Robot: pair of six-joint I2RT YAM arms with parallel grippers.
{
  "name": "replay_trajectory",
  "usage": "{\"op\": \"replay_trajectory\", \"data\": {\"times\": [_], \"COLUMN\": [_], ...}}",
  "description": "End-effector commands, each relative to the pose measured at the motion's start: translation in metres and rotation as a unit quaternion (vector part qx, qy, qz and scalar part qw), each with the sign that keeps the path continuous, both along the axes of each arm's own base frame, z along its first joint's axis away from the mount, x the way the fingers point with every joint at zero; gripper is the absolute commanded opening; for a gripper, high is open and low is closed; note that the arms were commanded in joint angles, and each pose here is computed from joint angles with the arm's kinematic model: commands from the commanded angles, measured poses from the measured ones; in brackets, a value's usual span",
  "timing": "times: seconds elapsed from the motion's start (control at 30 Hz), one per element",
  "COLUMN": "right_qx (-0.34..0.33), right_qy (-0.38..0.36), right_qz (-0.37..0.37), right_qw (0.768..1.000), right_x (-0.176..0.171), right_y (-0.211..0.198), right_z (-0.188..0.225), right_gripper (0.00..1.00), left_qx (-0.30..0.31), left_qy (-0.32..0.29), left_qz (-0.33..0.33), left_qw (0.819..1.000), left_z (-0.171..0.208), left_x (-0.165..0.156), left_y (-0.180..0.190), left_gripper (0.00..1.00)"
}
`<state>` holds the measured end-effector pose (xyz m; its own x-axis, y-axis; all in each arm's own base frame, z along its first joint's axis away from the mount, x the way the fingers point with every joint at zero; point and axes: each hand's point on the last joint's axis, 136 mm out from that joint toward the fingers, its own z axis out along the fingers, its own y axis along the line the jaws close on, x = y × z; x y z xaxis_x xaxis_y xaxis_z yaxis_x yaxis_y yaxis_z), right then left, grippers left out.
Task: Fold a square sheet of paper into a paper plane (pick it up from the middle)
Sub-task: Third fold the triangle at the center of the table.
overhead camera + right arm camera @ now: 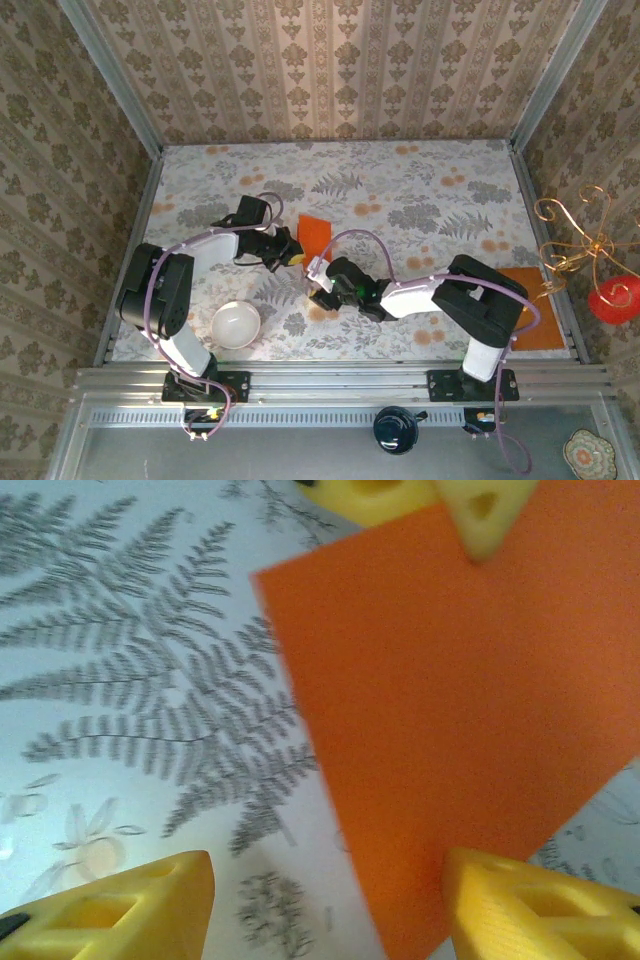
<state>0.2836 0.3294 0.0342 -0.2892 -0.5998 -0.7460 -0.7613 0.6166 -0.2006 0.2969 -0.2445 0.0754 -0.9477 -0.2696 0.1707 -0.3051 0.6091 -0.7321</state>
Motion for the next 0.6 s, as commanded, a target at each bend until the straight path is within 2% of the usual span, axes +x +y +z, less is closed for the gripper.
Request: {"op": "replay_trajectory", "data": {"times": [0.0, 0.17, 0.33, 0.57], "right_qx": [0.014, 0.032, 0.042, 0.049], "right_qy": [-0.081, -0.093, -0.085, -0.092], "right_qz": [-0.027, -0.009, 0.019, 0.021], "right_qw": [0.996, 0.995, 0.995, 0.994], "right_x": [0.028, 0.026, 0.019, 0.020], "right_y": [0.006, 0.013, 0.021, 0.022], "right_z": [0.032, 0.043, 0.046, 0.050], "right_gripper": [0.63, 0.61, 0.48, 0.43], "left_qx": [-0.007, -0.007, -0.007, -0.007], "left_qy": [-0.006, -0.002, -0.002, -0.002], "left_qz": [-0.011, -0.010, -0.011, -0.012], "left_qw": [1.000, 1.000, 1.000, 1.000], "left_z": [0.009, 0.008, 0.008, 0.008], "left_x": [-0.001, -0.001, -0.001, -0.002], "left_y": [-0.002, -0.002, -0.002, -0.004], "left_gripper": [0.03, 0.02, 0.03, 0.03]}}
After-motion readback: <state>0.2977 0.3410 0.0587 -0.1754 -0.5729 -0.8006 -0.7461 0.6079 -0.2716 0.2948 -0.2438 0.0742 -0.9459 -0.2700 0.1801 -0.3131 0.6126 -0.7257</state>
